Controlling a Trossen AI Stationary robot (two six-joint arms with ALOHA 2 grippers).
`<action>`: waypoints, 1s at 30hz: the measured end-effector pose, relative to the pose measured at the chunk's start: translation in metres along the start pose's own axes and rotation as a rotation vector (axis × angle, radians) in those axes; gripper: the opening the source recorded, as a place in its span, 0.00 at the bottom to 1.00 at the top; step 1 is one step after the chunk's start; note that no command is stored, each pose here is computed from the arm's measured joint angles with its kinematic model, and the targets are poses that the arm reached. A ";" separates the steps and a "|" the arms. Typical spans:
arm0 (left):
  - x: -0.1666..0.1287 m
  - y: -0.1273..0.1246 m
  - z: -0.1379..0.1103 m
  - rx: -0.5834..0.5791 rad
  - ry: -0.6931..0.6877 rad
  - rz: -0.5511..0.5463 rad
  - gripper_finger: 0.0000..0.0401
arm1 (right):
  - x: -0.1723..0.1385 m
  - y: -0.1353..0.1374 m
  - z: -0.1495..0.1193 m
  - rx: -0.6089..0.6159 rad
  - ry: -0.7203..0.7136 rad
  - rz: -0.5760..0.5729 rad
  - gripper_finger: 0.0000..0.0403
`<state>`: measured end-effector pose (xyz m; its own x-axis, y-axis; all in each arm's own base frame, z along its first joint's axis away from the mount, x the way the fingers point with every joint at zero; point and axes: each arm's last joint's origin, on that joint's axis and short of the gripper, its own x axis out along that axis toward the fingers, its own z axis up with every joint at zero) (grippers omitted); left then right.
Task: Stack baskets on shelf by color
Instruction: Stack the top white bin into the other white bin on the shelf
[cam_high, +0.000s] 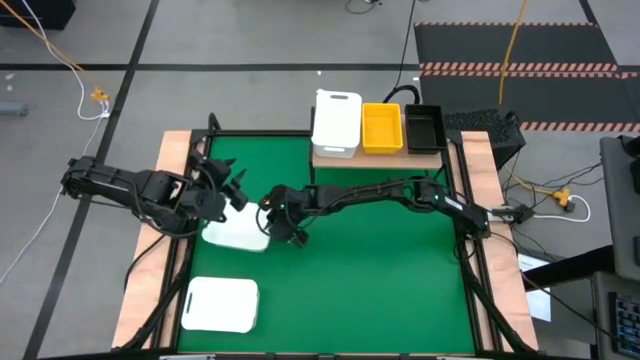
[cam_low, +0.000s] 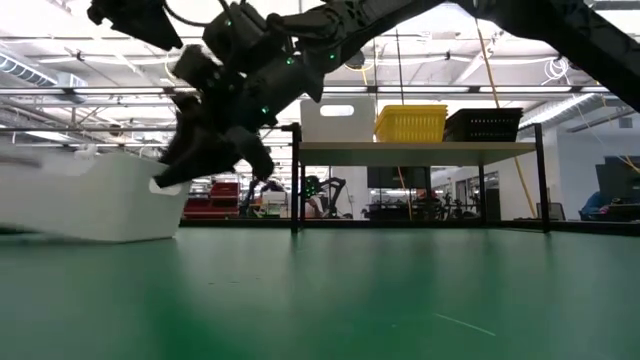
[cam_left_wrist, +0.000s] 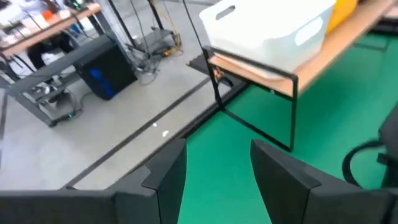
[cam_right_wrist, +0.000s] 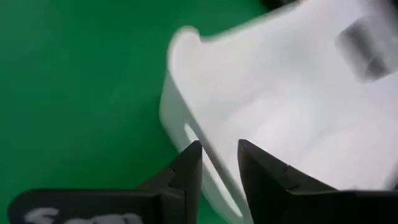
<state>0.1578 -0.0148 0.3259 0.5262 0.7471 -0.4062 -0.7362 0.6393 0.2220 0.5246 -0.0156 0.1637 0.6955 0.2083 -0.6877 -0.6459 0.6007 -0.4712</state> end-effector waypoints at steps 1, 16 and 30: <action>0.000 0.000 0.001 -0.005 -0.010 0.010 0.45 | 0.000 0.001 -0.001 -0.005 0.012 0.014 0.21; -0.002 -0.005 0.018 0.013 -0.141 0.032 0.45 | -0.056 0.006 0.025 0.081 0.096 0.140 0.00; -0.007 0.005 0.022 -0.021 -0.187 0.086 0.45 | -0.272 -0.040 0.069 0.237 -0.080 -0.242 0.00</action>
<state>0.1601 -0.0131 0.3495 0.5296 0.8208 -0.2140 -0.7896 0.5692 0.2292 0.3826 -0.0432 0.4078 0.8479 0.0918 -0.5221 -0.3745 0.8008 -0.4674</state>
